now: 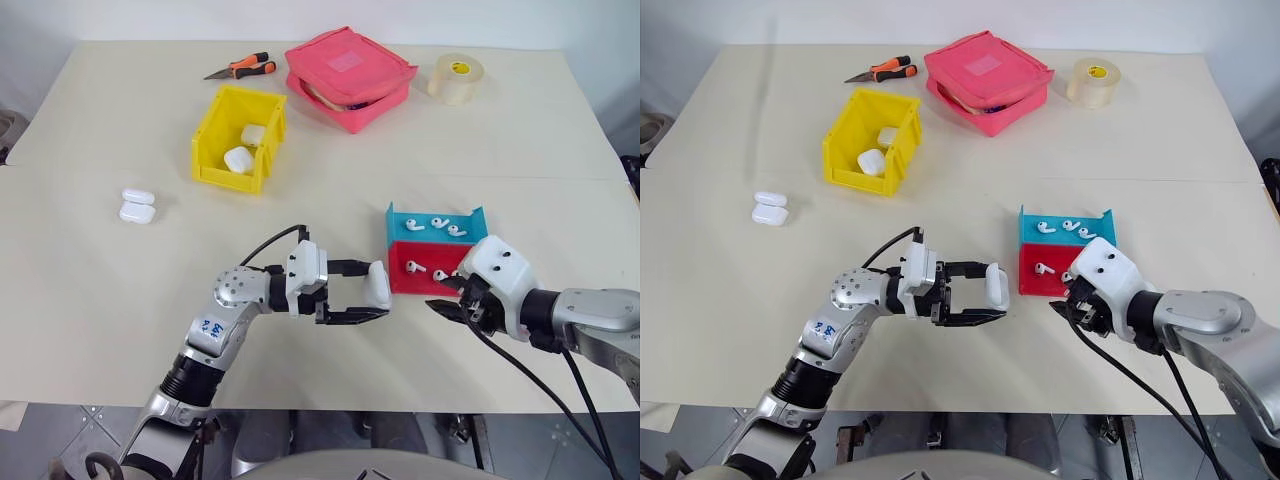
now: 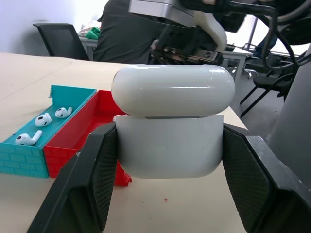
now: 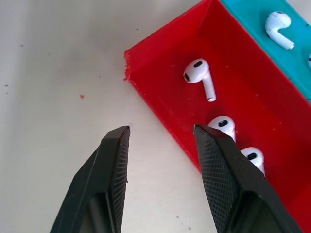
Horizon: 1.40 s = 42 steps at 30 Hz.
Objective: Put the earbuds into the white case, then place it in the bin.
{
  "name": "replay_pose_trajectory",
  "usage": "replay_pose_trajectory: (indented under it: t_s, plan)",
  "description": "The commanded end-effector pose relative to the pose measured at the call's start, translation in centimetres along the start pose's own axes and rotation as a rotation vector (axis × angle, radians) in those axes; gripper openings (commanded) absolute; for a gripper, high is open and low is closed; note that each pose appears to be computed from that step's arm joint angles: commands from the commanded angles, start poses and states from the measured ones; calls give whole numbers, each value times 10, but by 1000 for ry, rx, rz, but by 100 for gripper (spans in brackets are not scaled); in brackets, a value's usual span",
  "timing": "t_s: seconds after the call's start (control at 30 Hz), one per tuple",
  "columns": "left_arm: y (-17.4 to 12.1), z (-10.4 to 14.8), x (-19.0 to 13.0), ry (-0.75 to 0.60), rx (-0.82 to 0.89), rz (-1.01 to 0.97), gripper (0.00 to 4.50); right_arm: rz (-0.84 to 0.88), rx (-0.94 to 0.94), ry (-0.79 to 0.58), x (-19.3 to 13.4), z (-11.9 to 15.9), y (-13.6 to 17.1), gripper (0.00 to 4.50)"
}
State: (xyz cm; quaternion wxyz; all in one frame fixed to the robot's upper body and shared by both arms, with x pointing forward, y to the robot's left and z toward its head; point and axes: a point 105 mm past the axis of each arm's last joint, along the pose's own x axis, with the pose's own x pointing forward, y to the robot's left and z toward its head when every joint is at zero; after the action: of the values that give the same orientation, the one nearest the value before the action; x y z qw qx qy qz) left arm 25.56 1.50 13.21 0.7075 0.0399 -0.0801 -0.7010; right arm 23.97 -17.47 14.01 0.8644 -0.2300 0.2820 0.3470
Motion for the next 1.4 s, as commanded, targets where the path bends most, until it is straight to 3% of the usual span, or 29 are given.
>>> replay_pose_trajectory:
  t_s: [0.03,0.57,1.4]
  plan:
    - [-4,8,0,-32,31,-17,279,-17,-24,32,-2,3,-4,216]
    - [-11,11,-2,-51,40,-45,279,-41,-99,108,12,8,-31,216]
    - [-11,12,-3,-57,50,-21,279,-30,-142,116,25,10,-47,216]
